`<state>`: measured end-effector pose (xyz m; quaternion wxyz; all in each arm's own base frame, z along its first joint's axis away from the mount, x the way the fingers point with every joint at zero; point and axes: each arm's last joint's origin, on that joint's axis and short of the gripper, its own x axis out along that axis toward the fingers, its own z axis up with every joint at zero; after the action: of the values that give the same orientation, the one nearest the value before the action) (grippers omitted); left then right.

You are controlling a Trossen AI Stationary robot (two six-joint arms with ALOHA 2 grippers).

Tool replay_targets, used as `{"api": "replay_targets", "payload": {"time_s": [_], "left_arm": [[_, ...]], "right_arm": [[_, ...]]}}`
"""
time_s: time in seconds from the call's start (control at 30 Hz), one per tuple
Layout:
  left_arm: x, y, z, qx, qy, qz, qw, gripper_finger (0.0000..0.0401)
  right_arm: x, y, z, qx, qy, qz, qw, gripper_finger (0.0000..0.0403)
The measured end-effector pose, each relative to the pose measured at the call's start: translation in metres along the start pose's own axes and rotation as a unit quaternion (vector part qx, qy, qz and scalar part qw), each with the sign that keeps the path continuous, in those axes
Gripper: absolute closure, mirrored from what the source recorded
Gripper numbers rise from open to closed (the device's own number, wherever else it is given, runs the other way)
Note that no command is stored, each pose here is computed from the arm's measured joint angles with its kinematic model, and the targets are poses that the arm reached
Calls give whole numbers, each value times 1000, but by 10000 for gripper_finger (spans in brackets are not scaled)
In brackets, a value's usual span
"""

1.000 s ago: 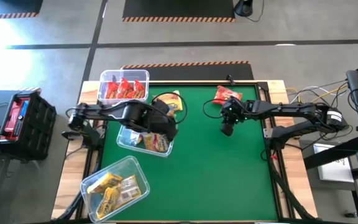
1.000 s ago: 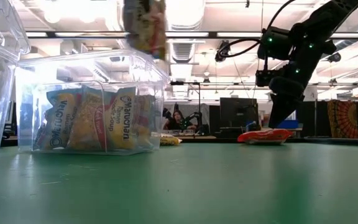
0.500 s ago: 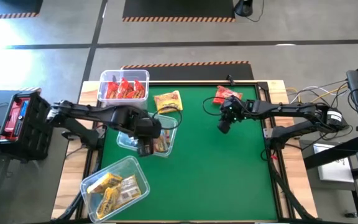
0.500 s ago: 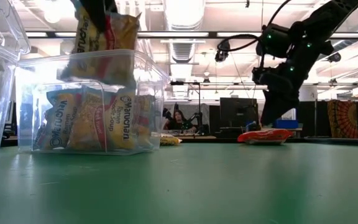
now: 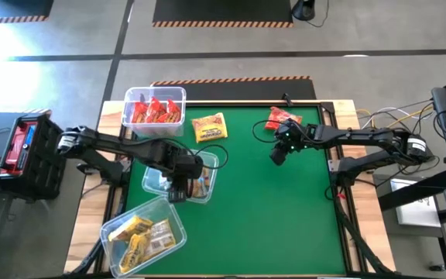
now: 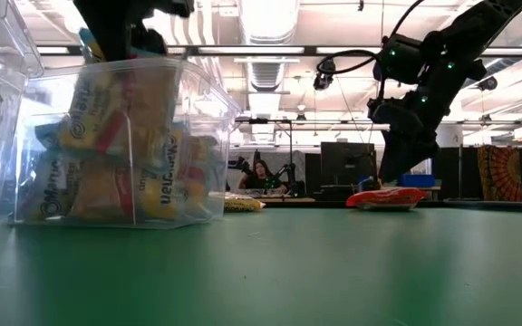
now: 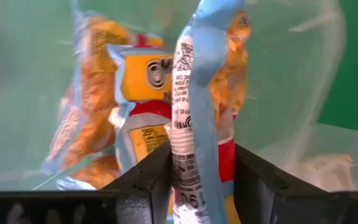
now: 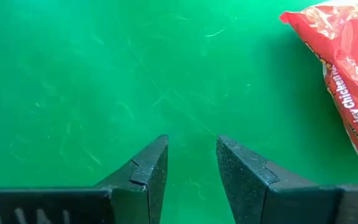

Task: Sort Maruchan noodles
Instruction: Put the blue noodle pack into the middle transparent bin, then adjust the middle transparent bin

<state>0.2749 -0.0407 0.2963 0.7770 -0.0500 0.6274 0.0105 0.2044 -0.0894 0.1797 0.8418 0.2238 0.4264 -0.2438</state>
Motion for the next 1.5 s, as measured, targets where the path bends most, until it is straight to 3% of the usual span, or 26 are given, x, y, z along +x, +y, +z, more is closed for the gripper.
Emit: {"api": "replay_targets", "payload": {"time_s": [0.27, 0.4, 0.57, 0.8, 0.97, 1.13, 1.5], "left_arm": [[-2, 3, -10, 6, 36, 18, 999, 236], [-9, 8, -16, 29, 36, 68, 997, 224], [-28, 11, -14, 53, -50, 109, 991, 221], [-52, 6, 1, 62, -218, 62, 972, 221], [-38, 4, 9, 124, -225, 66, 964, 221], [-22, 6, 21, 160, -267, 15, 950, 221], [18, 26, 48, 85, -317, 13, 944, 231]], "right_arm": [[0, 0, 0, 47, 0, 0, 999, 263], [0, 0, 1, 71, -3, 1, 997, 262], [0, 2, 7, 106, -35, 11, 994, 266], [-2, 5, 17, 157, -86, 38, 983, 267], [-2, 6, 19, 172, -94, 44, 980, 266], [-2, 6, 19, 168, -95, 43, 980, 266], [-2, 6, 18, 139, -91, 43, 985, 266]]}}
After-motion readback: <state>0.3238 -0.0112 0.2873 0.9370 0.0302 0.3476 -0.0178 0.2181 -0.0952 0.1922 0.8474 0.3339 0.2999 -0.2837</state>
